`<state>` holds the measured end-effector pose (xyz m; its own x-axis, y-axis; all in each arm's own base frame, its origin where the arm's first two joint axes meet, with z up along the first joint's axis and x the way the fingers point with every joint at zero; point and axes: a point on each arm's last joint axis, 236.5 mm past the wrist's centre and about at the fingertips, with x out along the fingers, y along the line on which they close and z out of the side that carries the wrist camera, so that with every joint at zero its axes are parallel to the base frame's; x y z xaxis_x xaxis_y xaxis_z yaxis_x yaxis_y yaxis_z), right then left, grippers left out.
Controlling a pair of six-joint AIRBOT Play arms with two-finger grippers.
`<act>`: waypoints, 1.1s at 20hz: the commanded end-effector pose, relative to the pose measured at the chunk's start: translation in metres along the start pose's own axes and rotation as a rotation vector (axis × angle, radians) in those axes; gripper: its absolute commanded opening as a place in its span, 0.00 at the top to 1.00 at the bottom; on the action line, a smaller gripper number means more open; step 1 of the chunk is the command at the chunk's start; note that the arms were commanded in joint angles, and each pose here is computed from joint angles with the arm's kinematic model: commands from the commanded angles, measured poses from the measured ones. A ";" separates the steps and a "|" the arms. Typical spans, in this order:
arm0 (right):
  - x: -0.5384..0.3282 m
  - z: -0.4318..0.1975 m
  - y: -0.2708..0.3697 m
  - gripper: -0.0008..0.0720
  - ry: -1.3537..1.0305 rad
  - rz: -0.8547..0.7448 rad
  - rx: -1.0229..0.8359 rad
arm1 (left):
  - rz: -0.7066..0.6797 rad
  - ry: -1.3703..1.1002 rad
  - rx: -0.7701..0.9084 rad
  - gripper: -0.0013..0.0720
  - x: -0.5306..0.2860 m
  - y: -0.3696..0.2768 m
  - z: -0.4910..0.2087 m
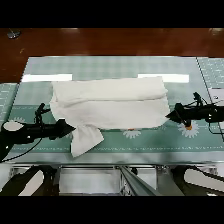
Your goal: Fold the shirts.
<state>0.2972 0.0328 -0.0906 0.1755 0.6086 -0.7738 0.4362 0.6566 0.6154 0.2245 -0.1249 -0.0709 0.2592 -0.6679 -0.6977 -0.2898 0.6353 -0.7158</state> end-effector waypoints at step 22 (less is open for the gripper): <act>0.000 0.188 0.130 0.95 -0.239 0.011 -0.147 | -0.008 -0.248 0.078 0.95 -0.006 -0.050 0.269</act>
<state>0.4989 0.0309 -0.0321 0.3795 0.4871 -0.7866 0.2780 0.7508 0.5991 0.4558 -0.0494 -0.0305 0.4853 -0.5562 -0.6746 -0.2094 0.6752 -0.7073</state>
